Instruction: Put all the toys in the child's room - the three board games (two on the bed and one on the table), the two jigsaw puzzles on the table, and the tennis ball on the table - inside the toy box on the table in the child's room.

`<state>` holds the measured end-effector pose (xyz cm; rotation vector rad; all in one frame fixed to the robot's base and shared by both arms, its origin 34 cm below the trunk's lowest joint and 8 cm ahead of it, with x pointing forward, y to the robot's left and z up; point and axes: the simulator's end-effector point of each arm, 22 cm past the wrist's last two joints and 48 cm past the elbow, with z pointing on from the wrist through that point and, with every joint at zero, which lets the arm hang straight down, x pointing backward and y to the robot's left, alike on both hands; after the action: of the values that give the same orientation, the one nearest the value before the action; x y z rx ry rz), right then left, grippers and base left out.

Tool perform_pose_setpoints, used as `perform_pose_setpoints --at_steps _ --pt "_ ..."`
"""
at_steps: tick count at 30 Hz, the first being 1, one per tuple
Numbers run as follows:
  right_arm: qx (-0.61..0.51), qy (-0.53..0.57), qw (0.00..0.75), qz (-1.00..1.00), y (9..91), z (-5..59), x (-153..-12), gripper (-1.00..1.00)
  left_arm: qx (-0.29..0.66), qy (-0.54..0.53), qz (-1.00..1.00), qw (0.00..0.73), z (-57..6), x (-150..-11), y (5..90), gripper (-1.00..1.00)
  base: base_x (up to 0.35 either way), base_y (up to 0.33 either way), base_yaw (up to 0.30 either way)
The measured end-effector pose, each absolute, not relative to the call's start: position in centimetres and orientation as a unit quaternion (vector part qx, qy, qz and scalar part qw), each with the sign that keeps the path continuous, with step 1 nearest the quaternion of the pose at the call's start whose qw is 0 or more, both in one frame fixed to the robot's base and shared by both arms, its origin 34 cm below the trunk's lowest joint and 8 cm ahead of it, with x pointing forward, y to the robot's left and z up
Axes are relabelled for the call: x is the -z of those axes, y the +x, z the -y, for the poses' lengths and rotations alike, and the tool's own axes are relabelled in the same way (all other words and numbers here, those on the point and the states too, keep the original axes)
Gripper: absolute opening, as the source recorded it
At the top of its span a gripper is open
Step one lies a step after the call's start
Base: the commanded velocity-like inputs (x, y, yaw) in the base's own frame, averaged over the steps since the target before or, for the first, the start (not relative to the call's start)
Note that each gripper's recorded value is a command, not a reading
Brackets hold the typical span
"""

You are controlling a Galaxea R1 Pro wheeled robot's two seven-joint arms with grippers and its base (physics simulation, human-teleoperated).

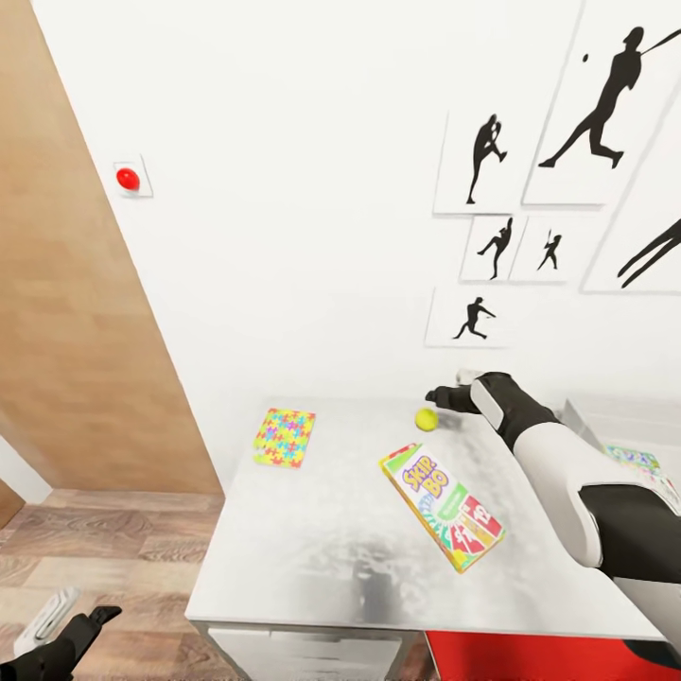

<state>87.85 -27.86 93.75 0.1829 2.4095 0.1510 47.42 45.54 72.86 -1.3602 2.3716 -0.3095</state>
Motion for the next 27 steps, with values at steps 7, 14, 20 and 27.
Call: perform_pose_setpoints --at_steps 7,14,20,27 --pt "-0.058 0.07 0.346 -0.934 87.9 27.6 -92.0 1.0 0.108 -0.493 -0.842 0.193 -45.8 -71.3 47.2 1.0 0.0 0.0 0.0" --pt "-0.03 0.053 0.381 -0.923 89.3 28.5 -91.3 1.0 0.108 -0.495 -0.841 0.191 -45.6 -70.1 47.3 1.0 0.0 0.0 0.0" --pt "-0.002 0.032 0.405 -0.914 90.3 29.4 -90.7 1.0 0.107 -0.495 -0.841 0.188 -45.6 -69.0 47.2 1.0 0.0 0.0 0.0" --pt "0.0 0.03 0.407 -0.913 90.6 29.4 -89.3 1.0 0.103 -0.496 -0.842 0.183 -45.6 -67.7 47.0 1.0 0.0 0.0 0.005"
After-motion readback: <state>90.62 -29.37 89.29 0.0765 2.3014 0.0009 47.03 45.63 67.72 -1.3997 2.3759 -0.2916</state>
